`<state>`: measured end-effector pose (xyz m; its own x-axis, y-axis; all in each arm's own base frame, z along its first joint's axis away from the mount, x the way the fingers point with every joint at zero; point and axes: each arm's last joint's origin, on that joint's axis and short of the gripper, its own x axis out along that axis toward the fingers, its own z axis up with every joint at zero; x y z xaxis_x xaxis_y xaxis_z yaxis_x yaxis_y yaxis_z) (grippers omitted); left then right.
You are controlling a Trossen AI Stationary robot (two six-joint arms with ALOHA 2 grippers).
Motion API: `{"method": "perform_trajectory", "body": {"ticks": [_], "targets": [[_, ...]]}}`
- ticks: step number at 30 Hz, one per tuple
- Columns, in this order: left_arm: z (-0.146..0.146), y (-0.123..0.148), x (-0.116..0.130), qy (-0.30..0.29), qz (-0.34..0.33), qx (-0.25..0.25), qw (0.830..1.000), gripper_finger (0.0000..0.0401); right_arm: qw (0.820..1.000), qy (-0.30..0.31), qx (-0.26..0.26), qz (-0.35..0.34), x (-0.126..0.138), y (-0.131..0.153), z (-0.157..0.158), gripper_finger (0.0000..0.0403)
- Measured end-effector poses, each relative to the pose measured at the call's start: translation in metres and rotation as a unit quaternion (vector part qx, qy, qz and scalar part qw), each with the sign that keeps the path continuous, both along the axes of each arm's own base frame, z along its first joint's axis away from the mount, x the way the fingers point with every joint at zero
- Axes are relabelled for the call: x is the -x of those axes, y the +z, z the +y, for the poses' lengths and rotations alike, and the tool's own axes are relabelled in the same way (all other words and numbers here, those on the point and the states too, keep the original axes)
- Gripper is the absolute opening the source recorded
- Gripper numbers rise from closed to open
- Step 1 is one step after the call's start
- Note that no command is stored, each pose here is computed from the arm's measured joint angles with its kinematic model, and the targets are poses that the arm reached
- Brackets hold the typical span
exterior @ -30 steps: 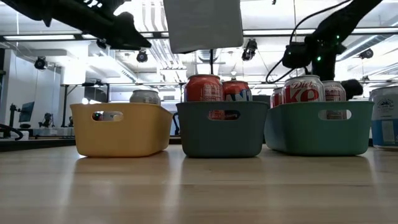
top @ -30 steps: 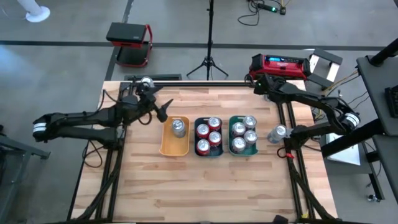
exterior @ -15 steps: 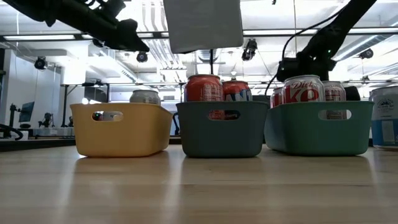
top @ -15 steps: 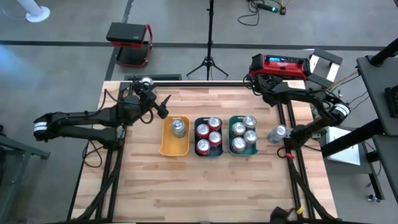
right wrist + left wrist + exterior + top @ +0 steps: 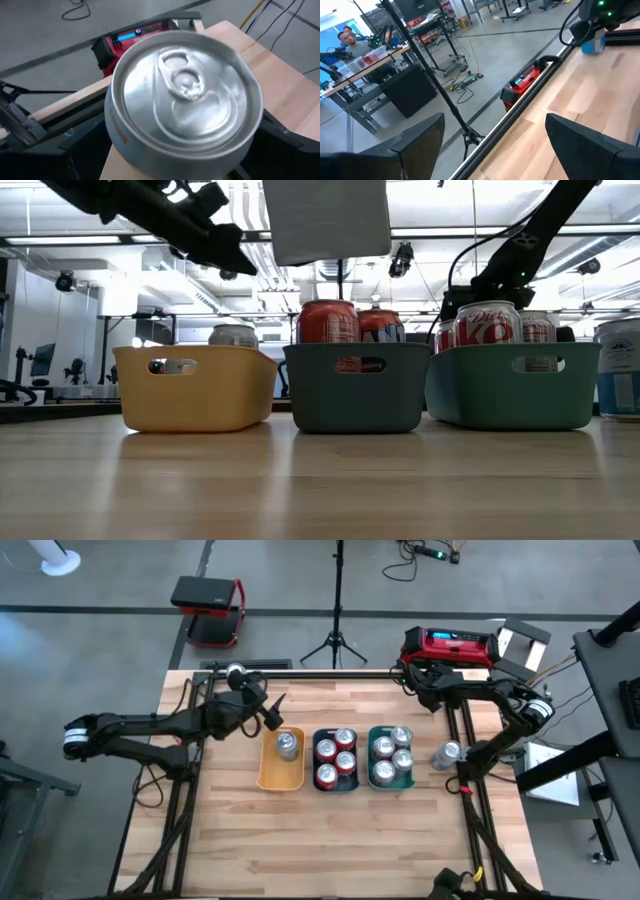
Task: Sort soda cans
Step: Put the top right blue-white soda can into the yellow bin
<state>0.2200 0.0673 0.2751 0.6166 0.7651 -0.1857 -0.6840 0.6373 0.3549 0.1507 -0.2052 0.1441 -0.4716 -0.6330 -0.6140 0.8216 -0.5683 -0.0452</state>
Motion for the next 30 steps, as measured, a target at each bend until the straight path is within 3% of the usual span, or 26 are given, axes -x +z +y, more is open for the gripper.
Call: {"method": "perform_trajectory", "body": {"ticks": [10,15,20,25,30], "targets": [[0.003,-0.001,-0.006,0.03,0.018,-0.008,0.999,0.0307,1.0,0.011,0.0,0.012,-0.001,0.003,0.001,0.0287],[0.002,-0.001,0.001,0.029,0.046,-0.01,0.998,0.0289,0.999,0.047,-0.006,0.009,-0.006,0.012,0.01,0.0287],[0.0,-0.002,0.011,0.031,0.068,-0.005,0.997,0.0273,0.991,0.131,0.027,0.01,-0.018,0.048,0.031,0.03],[-0.004,-0.007,0.025,0.031,0.053,-0.009,0.998,0.0267,0.97,0.231,0.079,-0.02,-0.031,0.092,0.064,0.0295],[-0.008,-0.005,0.045,0.027,0.021,-0.014,0.999,0.0267,0.928,0.354,0.104,-0.058,-0.052,0.129,0.103,0.0294]]}}
